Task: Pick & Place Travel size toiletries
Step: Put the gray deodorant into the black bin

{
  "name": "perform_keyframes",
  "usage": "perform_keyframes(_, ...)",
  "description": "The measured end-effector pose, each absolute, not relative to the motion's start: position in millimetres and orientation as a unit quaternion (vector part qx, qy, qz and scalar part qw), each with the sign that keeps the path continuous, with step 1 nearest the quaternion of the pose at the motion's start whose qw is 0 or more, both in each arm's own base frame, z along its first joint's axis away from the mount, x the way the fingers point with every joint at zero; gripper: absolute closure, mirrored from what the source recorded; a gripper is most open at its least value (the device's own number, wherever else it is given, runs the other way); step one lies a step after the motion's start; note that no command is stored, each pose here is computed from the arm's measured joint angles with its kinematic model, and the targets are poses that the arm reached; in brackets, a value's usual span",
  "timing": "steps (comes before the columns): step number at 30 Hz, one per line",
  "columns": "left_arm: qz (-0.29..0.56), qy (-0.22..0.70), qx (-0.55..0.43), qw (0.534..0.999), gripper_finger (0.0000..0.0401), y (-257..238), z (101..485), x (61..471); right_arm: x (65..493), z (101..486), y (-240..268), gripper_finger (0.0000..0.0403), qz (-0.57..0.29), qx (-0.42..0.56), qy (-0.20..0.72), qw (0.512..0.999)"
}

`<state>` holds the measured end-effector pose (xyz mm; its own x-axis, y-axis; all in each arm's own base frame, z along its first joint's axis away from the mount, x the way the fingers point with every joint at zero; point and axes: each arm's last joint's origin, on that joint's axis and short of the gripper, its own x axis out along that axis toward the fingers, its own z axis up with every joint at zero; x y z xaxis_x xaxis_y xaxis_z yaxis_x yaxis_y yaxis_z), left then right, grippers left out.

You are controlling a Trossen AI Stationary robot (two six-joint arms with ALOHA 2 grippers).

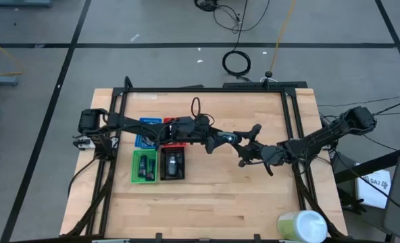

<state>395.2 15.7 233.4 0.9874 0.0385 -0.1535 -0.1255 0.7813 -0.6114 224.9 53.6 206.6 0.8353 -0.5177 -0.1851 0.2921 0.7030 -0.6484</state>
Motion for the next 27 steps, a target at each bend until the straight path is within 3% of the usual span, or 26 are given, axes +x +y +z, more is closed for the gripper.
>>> perform_keyframes(11, 0.038, 0.07, -0.324, 0.943, 0.0106, 15.4, 233.3, 395.1, 224.9, 206.5, 53.6, 0.02, -0.224, -0.314, 0.18, 0.905)
perform_keyframes(27, 0.032, 0.07, -0.317, 0.945, 0.0283, 27.1, 233.7, 394.4, 224.6, 205.6, 53.2, 0.02, -0.225, -0.316, 0.184, 0.903)
